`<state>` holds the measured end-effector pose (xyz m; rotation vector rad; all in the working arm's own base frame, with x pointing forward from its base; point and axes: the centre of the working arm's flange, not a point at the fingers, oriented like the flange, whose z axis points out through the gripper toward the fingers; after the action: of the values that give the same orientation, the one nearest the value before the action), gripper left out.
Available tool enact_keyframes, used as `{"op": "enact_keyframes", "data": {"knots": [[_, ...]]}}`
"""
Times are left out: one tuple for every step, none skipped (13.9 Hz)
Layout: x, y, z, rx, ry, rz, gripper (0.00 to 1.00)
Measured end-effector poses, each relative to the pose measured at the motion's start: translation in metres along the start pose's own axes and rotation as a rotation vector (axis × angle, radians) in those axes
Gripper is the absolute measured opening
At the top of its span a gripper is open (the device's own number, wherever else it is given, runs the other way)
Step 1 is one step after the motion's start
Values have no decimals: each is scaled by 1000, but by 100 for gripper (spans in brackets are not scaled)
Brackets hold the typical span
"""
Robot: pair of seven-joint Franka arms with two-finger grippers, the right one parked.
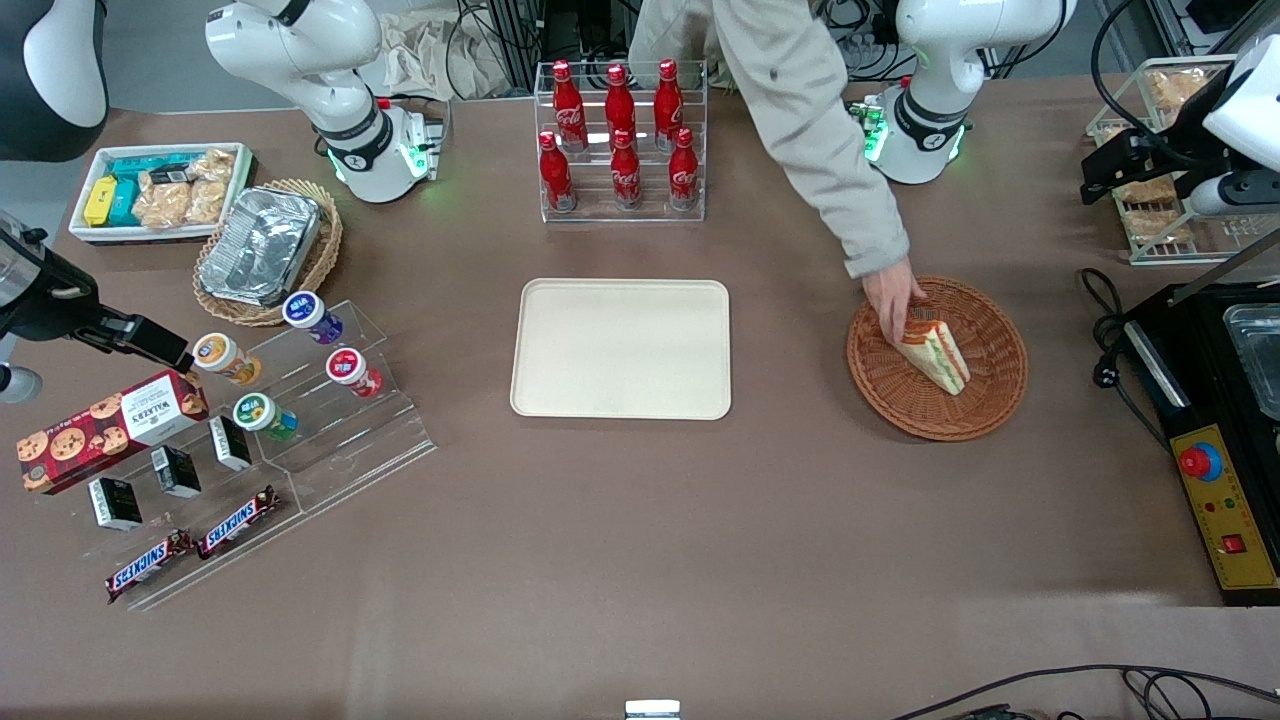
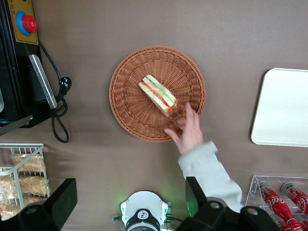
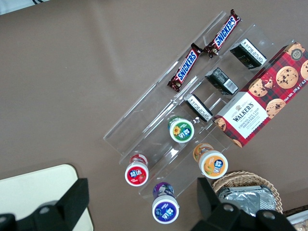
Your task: Place sandwich from basket to tray
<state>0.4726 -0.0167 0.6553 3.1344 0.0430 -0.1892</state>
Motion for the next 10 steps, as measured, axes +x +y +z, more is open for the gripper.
{"op": "enact_keyframes", "data": {"knots": [[0,0,0,0,0,0,100],[0,0,0,0,0,0,100],[0,0,0,0,0,0,100],[0,-1,0,3,-1,-1,100],[1,-2,1,17,-2,-4,100],[2,-5,2,40,-3,-8,100],[3,-7,3,61,-3,-11,100],[3,-8,3,71,-4,-12,100],[3,-8,3,72,-3,-12,100],[3,-8,3,72,-5,-12,100]]}}
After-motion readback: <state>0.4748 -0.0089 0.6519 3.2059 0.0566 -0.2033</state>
